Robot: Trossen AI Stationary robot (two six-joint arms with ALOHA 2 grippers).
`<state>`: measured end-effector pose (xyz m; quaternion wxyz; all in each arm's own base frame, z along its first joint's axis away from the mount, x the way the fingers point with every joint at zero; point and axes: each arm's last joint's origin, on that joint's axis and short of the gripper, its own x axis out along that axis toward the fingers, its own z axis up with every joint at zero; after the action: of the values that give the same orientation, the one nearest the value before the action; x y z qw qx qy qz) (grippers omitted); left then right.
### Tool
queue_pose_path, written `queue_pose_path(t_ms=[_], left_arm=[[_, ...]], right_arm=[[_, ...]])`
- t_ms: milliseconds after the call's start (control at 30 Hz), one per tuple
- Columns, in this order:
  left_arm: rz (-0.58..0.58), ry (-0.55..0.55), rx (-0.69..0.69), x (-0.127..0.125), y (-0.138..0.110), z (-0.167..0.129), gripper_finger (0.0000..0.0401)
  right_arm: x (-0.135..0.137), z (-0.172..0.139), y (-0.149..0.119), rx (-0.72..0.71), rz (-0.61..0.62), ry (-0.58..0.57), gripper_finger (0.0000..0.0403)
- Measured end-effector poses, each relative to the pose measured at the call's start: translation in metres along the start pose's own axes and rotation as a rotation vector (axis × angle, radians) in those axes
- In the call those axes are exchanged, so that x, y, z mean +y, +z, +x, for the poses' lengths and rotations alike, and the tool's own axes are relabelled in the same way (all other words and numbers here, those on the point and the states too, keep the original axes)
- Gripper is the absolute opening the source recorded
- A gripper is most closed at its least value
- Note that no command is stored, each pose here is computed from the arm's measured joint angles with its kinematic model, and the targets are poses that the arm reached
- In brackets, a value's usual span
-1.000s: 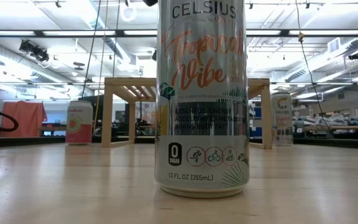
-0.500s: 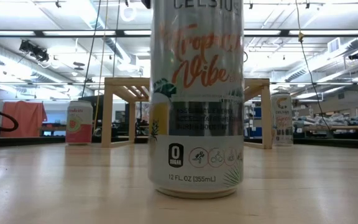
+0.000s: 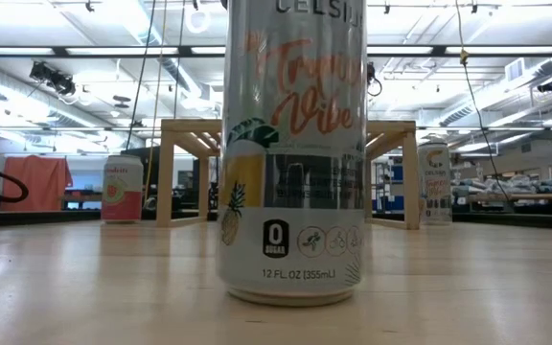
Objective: Place canned beverage on shelf
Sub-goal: Put the bottom white yellow soda can on the shelf
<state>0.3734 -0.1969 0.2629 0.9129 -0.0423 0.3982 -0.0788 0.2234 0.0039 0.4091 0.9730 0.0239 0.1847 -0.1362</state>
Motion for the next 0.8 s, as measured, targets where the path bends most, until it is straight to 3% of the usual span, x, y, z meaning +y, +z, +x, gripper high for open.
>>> queue_pose_path(t_ms=[333, 700, 800], left_arm=[[-0.031, 0.007, -0.027, 0.010, 0.009, -0.016, 0.0314], [-0.031, -0.044, -0.018, -0.007, 0.002, -0.014, 0.0314], [-0.029, -0.013, -0.025, -0.007, 0.002, -0.015, 0.0314]], right_arm=[[0.000, 0.000, -0.001, 0.007, -0.003, -0.001, 0.0010], [0.000, 0.000, -0.001, 0.011, -0.002, -0.001, 0.0010], [0.000, 0.000, -0.001, 0.011, 0.004, -0.001, 0.0010]])
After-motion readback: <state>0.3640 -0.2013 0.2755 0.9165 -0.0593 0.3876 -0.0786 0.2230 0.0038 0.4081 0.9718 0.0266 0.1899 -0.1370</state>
